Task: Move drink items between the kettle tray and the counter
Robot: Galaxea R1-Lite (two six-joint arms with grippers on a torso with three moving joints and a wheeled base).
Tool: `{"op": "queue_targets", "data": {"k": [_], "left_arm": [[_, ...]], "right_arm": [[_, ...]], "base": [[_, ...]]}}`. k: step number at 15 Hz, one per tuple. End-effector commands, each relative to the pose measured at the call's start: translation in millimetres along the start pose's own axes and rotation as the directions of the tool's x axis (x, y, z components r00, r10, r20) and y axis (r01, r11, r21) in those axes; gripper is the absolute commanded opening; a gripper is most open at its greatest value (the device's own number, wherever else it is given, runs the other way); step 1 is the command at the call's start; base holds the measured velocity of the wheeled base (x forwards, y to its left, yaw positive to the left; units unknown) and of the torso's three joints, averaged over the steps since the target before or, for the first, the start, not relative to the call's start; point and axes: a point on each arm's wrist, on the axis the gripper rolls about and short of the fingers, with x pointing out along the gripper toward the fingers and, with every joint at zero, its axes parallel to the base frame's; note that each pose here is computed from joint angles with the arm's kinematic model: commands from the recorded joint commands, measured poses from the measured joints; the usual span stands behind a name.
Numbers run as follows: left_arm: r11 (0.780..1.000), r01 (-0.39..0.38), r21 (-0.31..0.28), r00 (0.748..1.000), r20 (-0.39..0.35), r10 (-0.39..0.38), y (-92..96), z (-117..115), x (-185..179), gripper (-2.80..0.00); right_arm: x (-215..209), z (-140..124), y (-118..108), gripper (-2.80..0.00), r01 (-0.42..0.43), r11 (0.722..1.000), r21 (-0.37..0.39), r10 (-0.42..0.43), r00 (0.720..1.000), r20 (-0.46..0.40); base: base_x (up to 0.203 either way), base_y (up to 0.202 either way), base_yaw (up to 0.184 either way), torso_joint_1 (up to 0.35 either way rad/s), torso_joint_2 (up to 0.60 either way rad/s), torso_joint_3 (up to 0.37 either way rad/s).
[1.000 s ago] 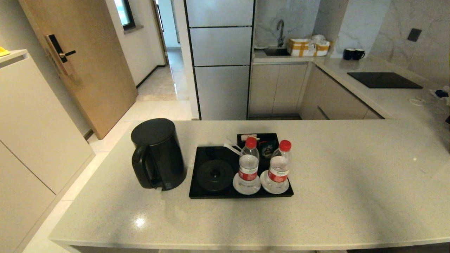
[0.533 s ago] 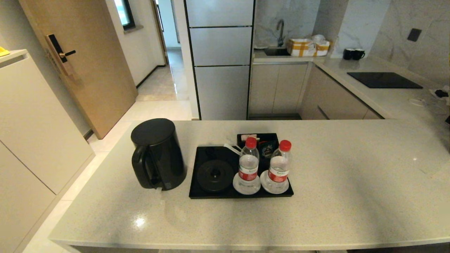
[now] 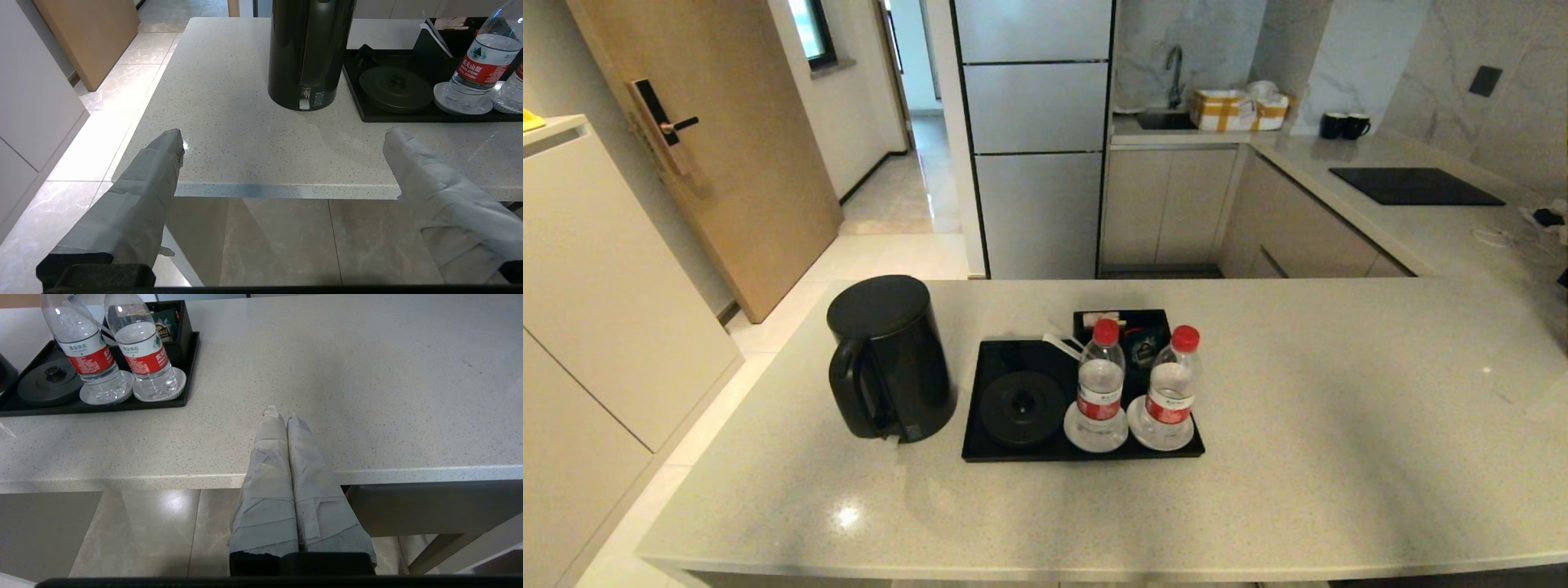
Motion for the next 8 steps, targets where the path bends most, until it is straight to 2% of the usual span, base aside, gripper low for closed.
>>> {"op": "queue_targets", "data": {"k": [1,8], "left_arm": [[1.000,0.001,-0.001,1.000,-0.001,-0.001,0.0,0.1,0.1,0.00],[1.000,-0.001,-0.001,1.000,0.000,0.001,0.0,-0.3,0.1,0.00]], "right_arm": [[0.0,0.0,0.0,-2.80,0.000,1.000,0.001,0.000,1.000,-0.001],[0.6,0.9,0.0,-2.80,0.002,1.000,0.003,-0.002,1.000,0.018]], "base": [[0.000,0.000,0.000,0.000,0.00,0.000],[0.000,0.000,0.000,0.000,0.00,0.000]]}}
